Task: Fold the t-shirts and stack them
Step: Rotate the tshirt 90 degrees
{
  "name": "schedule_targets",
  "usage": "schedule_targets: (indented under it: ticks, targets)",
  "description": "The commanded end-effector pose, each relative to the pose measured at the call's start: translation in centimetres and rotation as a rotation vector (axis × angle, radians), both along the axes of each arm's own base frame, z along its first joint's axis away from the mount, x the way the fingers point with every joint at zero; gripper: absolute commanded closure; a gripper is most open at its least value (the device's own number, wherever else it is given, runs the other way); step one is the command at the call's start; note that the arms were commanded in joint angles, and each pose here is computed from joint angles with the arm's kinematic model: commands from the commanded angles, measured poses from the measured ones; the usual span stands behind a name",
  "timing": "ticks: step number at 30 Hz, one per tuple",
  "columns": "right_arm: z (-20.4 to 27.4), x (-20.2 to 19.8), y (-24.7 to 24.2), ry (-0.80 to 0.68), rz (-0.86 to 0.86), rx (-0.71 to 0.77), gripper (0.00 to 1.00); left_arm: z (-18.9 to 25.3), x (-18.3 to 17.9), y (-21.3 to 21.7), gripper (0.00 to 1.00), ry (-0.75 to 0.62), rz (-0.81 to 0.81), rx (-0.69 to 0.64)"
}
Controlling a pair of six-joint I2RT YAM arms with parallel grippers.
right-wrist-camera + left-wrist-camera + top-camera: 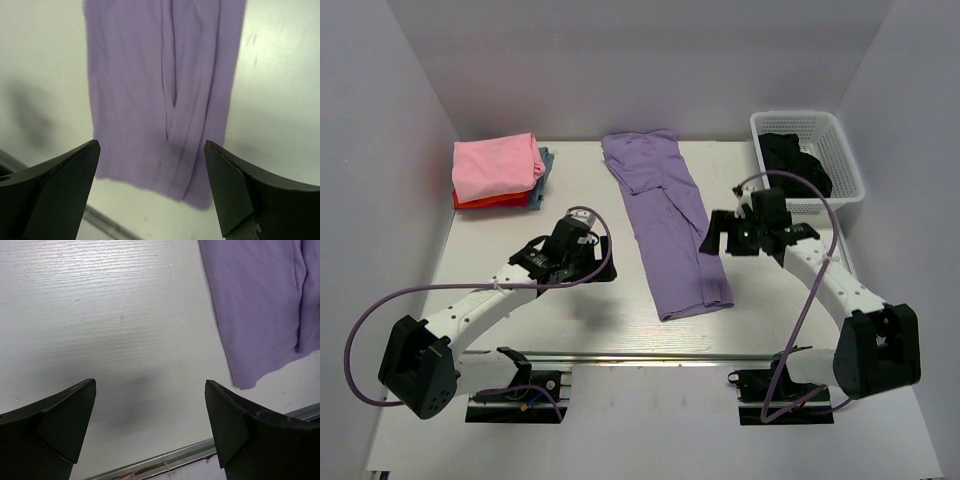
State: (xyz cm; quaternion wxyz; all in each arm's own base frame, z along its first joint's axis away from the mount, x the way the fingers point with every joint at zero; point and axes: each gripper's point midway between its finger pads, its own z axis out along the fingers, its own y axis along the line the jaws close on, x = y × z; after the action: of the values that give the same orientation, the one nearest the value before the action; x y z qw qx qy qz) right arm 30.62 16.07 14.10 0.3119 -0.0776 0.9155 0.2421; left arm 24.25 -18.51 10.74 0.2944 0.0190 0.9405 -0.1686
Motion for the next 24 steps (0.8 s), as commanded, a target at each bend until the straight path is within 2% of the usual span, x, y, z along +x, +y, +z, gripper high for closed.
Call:
schedule_targets:
  ticks: [1,3,6,9,16,20,22,23,24]
  targets:
    - [-2.9,-4.8,0.4,0.138,0.011,0.082,0.10,1.0,0.5,-0.8,0.00,-0.059,-0.046,-0.041]
    - [-2.7,-5.8,0.5,0.133,0.017,0.111,0.10,0.7,0.3,-1.0,0.00,-0.045,-0.065,-0.041]
    - [-4.8,-8.0,1.2,0.201,0.061,0.161,0.10,0.0,-0.1,-1.0,0.00,-0.024,-0.071,-0.036]
    - [-6.2,-8.4,1.5,0.230,0.070,0.177,0.11,-0.3,-0.4,-1.0,0.00,-0.012,-0.078,-0.038]
    - [-9.3,-7.9,0.3,0.289,0.003,0.094,0.14,-0.8,-0.6,-0.6,0.00,-0.003,-0.047,-0.034]
    - [-10.4,-7.7,-0.5,0.309,-0.021,0.044,0.21,-0.9,-0.7,-0.5,0.00,0.008,-0.040,-0.034]
    - [-10.5,-7.6,-0.3,0.303,-0.014,0.041,0.28,-0.9,-0.7,-0.5,0.00,0.008,-0.040,-0.034]
    - [-10.7,-7.6,-0.3,0.311,-0.012,0.041,0.35,-1.0,-0.9,-0.4,0.00,0.015,-0.040,-0.029]
    - [-10.5,-7.8,0.1,0.317,0.006,0.064,0.56,-1.0,-0.9,-0.4,0.00,0.015,-0.040,-0.029]
